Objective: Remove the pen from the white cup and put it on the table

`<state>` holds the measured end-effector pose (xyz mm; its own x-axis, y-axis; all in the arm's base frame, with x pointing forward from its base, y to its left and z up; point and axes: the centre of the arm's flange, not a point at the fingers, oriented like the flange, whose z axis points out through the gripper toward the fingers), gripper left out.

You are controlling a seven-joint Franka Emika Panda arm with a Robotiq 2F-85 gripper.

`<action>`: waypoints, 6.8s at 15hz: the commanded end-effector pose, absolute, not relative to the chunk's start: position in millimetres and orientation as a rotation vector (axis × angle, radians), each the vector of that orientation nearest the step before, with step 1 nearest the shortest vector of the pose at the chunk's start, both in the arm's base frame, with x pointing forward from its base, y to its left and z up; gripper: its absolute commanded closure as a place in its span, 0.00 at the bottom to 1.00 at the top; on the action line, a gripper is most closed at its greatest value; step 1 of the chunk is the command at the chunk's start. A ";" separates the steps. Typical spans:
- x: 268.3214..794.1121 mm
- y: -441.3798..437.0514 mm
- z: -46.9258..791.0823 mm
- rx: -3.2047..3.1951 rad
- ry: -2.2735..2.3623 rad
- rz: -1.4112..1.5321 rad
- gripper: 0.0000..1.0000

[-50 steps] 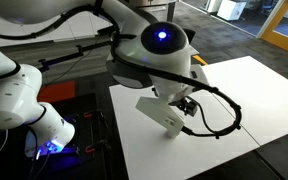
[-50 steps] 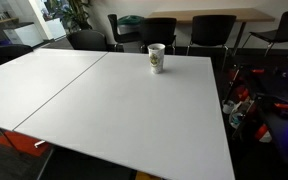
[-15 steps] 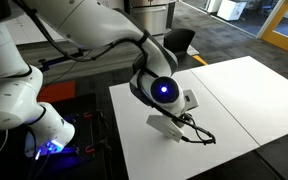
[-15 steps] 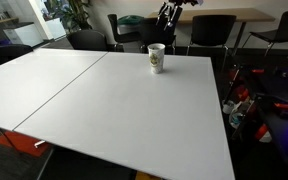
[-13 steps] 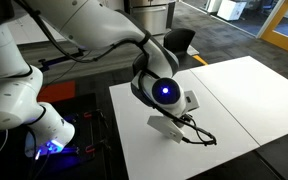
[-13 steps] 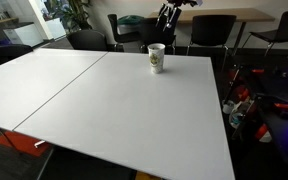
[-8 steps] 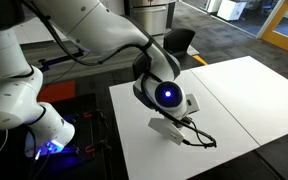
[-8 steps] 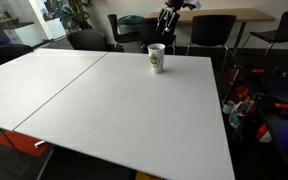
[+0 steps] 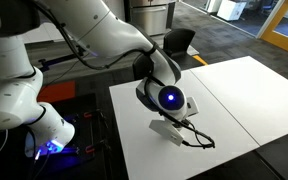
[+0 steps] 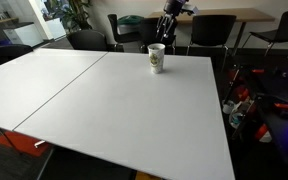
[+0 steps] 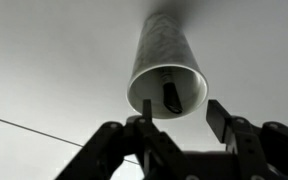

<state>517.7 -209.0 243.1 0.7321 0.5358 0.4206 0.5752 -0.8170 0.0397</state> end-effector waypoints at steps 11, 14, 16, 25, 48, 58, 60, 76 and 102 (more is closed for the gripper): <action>547.2 -207.1 226.9 -2.797 -0.963 -0.629 0.48; 551.1 -206.2 221.8 -2.789 -0.971 -0.617 0.47; 554.5 -203.6 218.0 -2.775 -0.990 -0.606 0.48; 558.7 -202.3 207.8 -2.746 -1.024 -0.588 0.52; 562.9 -199.5 192.7 -2.700 -1.032 -0.579 0.94; 546.4 -194.6 213.3 -2.737 -1.038 -0.618 0.94; 543.6 -193.5 218.4 -2.743 -1.038 -0.627 0.94; 502.2 -172.1 310.2 -2.842 -0.971 -0.850 0.94; 664.2 -72.9 324.3 -2.709 -1.220 -0.859 0.94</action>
<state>630.9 -84.1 324.6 0.5257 0.6498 0.5491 0.6955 -0.6999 0.1624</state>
